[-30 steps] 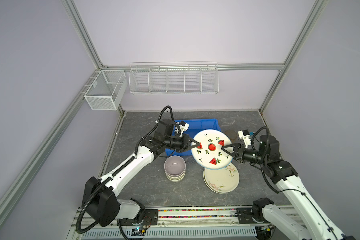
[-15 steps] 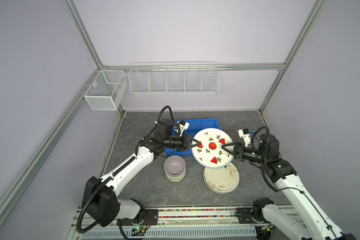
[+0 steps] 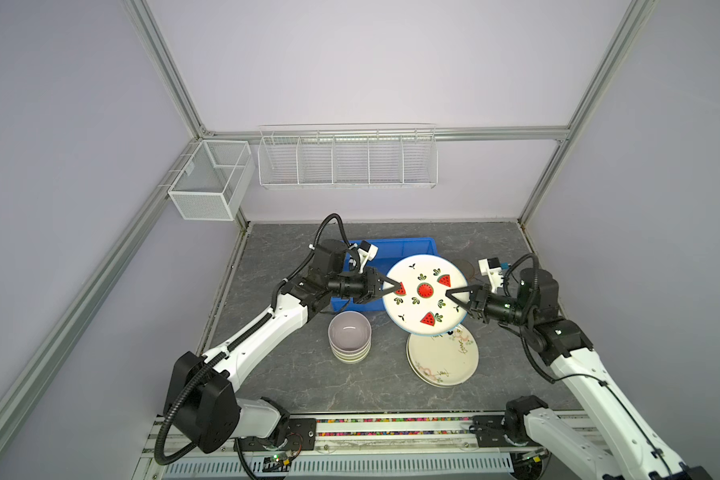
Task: Place the mixed dishes into the plastic bin
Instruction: 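Carry the watermelon plate with both grippers over the blue bin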
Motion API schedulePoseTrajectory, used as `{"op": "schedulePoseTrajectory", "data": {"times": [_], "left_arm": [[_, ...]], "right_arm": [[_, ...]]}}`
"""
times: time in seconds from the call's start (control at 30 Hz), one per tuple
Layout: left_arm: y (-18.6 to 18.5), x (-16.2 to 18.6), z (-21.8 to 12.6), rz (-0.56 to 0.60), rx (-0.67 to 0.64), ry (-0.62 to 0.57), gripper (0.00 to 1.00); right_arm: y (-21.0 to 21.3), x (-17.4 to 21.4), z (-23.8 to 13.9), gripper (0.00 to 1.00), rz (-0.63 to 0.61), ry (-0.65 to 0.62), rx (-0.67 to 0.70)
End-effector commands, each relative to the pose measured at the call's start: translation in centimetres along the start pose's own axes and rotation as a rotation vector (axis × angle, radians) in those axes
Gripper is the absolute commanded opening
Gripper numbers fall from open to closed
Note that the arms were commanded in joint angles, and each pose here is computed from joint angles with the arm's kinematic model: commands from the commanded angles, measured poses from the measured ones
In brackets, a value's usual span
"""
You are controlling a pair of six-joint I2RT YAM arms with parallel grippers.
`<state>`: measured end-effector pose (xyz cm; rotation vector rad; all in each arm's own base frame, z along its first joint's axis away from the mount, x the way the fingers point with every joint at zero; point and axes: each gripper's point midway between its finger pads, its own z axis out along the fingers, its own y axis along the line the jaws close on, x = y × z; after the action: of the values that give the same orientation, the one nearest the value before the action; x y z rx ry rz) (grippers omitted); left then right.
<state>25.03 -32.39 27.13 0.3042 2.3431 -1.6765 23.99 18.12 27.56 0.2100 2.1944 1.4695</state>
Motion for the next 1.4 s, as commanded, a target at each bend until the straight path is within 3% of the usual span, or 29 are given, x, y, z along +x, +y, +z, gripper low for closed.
{"op": "schedulePoseTrajectory", "data": {"times": [0.0, 0.03, 0.27, 0.47, 0.6, 0.87, 1.2, 1.37], "left_arm": [[0.3, -0.1, 0.6, -0.018, -0.015, -0.005, 0.00], [0.3, -0.1, 0.6, -0.019, -0.018, -0.007, 0.00], [1.0, -0.9, 0.0, -0.020, -0.056, -0.027, 0.29], [1.4, -2.8, -2.2, -0.016, -0.081, -0.074, 0.71], [1.9, -4.5, -4.9, 0.001, -0.140, -0.117, 0.88], [4.9, -7.6, -9.9, 0.053, -0.368, -0.223, 0.92], [7.7, -9.3, -13.1, 0.051, -0.480, -0.299, 0.93], [8.3, -9.8, -13.6, 0.059, -0.519, -0.310, 0.93]], "right_arm": [[1.9, -0.4, -0.3, 0.06, -0.121, -0.027, -0.049], [1.9, -0.5, -0.3, 0.06, -0.123, -0.027, -0.045], [1.7, -1.2, -0.3, 0.06, -0.121, -0.040, 0.009], [3.3, -3.5, 0.4, 0.06, -0.131, -0.064, 0.008], [3.6, -5.2, 1.9, 0.06, -0.129, -0.054, 0.043], [3.5, -9.5, 7.7, 0.06, -0.111, -0.010, 0.102], [0.5, -12.7, 17.7, 0.06, -0.082, 0.080, 0.125], [-2.3, -12.9, 20.4, 0.06, -0.046, 0.095, 0.141]]}}
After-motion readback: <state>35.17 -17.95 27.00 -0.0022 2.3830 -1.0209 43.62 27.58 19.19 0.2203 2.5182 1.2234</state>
